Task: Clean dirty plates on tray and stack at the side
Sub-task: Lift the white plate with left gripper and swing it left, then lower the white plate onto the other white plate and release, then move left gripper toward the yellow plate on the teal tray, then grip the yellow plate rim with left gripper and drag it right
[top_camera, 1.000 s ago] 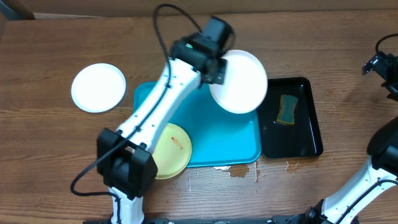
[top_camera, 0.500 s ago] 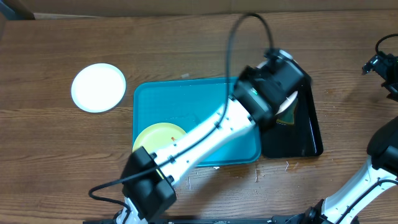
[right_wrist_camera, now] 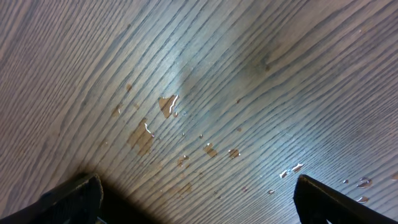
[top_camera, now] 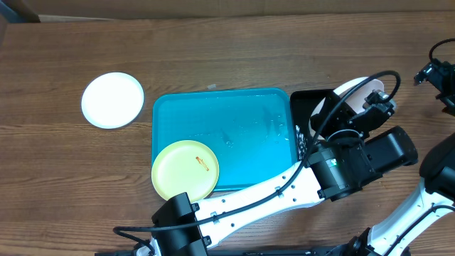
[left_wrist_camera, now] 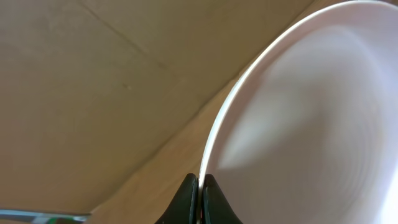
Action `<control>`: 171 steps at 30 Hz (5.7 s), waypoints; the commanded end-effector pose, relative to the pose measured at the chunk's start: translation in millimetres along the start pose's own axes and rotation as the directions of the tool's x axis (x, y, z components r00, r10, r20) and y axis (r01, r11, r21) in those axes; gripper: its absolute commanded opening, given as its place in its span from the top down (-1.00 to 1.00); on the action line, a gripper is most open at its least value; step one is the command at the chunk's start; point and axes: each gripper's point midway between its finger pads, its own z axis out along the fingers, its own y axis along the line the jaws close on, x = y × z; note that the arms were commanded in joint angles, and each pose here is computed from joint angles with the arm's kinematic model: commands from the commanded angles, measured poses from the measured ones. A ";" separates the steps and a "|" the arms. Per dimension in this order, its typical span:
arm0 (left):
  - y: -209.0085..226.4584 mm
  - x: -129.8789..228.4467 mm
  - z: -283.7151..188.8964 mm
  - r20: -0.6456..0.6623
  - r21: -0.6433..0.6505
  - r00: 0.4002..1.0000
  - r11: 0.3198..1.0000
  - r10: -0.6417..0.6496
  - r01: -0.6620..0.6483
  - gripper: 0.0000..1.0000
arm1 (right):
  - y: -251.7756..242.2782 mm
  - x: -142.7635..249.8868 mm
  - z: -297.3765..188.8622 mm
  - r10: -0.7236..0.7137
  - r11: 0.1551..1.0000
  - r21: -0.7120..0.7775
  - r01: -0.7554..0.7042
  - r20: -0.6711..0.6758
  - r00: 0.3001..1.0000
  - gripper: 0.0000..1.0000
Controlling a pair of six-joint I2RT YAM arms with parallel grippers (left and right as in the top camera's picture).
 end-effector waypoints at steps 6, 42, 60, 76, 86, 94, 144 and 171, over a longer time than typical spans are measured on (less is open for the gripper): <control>20.9 -9.2 1.4 0.010 -0.067 1.000 0.997 -0.023 0.024 0.92 | 2.5 -5.6 -13.6 0.002 1.000 -0.013 -0.002 0.040 0.999 -1.00; 269.1 355.3 164.5 -0.632 -0.515 0.054 0.470 -0.773 0.717 0.92 | 2.5 -5.7 -13.6 0.002 1.000 -0.013 -0.002 0.040 0.999 -1.00; 347.5 500.7 122.4 -0.430 -0.786 -0.225 0.240 -0.875 0.569 0.92 | 2.5 -5.7 -13.6 0.002 1.000 -0.013 -0.002 0.040 0.999 -1.00; 315.1 522.1 149.4 -0.490 -0.707 -0.178 0.269 -0.853 0.653 -0.98 | 2.5 -5.7 -13.6 0.002 1.000 -0.013 -0.002 0.040 0.999 -1.00; 232.1 460.4 113.9 -0.791 -0.475 -0.305 0.218 -0.531 0.853 -0.96 | 2.5 -5.7 -13.6 0.002 1.000 -0.013 -0.002 0.040 0.999 -1.00; 203.3 419.8 73.6 -0.912 -0.330 -0.219 0.306 -0.346 0.893 -0.72 | 2.5 -5.7 -13.6 0.002 1.000 -0.013 -0.002 0.040 0.999 -1.00; 101.5 449.6 -58.6 -0.803 -0.592 -0.357 0.568 -0.478 0.571 0.02 | 2.5 -5.7 -13.6 0.002 1.000 -0.013 -0.002 0.040 0.999 -1.00; 66.2 474.8 -64.8 -0.795 -0.605 -0.403 0.533 -0.454 0.592 0.56 | 2.5 -5.7 -13.6 0.002 1.000 -0.013 -0.002 0.040 0.999 -1.00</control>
